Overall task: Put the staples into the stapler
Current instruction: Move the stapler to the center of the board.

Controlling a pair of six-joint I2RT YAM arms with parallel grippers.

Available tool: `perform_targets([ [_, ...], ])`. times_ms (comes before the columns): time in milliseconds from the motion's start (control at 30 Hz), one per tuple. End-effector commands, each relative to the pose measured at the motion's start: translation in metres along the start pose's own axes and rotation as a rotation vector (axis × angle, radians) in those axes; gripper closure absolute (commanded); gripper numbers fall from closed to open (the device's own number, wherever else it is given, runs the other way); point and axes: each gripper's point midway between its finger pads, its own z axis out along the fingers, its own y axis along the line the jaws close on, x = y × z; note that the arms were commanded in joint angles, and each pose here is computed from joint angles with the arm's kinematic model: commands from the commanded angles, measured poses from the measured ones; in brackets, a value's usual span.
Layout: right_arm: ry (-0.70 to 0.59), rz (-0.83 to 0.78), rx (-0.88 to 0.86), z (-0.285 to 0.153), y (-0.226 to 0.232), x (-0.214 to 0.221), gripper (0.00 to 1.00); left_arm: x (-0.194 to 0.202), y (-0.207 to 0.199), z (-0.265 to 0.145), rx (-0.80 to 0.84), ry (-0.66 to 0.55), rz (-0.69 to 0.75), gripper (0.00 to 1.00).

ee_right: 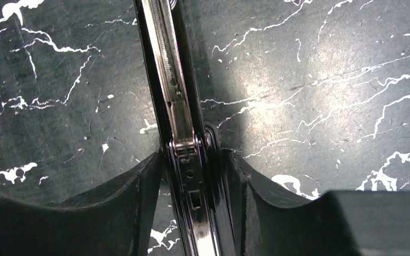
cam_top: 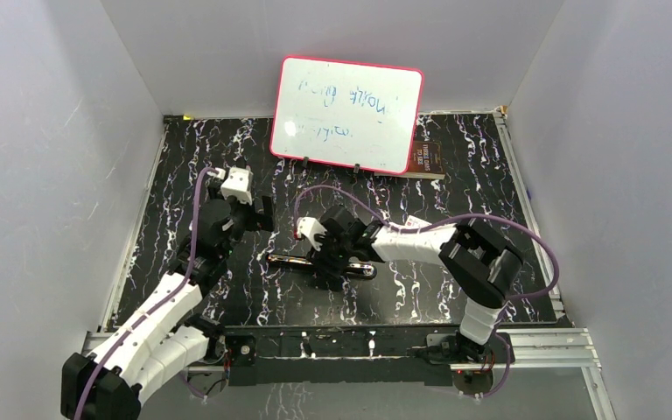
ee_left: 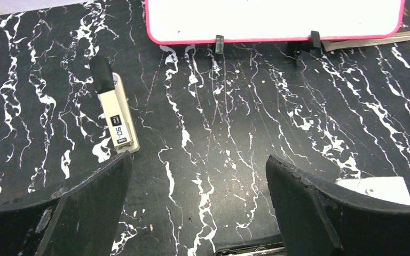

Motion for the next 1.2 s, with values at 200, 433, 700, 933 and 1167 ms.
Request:
perform_targets([
  [200,-0.007,-0.001,0.081,0.014,-0.004,-0.011,0.73,-0.017,0.029,-0.001,-0.167,0.022,-0.044,0.07],
  [433,-0.017,0.052,0.149,0.043,-0.030,-0.043,0.86,0.014,0.106,0.013,-0.511,0.289,-0.203,0.08],
  [700,-0.015,0.203,0.320,0.071,-0.089,-0.055,0.84,0.005,0.146,0.034,-0.538,0.277,-0.348,0.04],
  [933,0.026,0.338,0.379,0.066,-0.106,-0.031,0.82,0.011,0.150,0.063,-0.473,0.280,-0.386,0.03],
  [1167,-0.008,0.463,0.372,0.068,-0.101,-0.031,0.77,0.035,0.137,0.120,-0.307,0.379,-0.354,0.02],
])
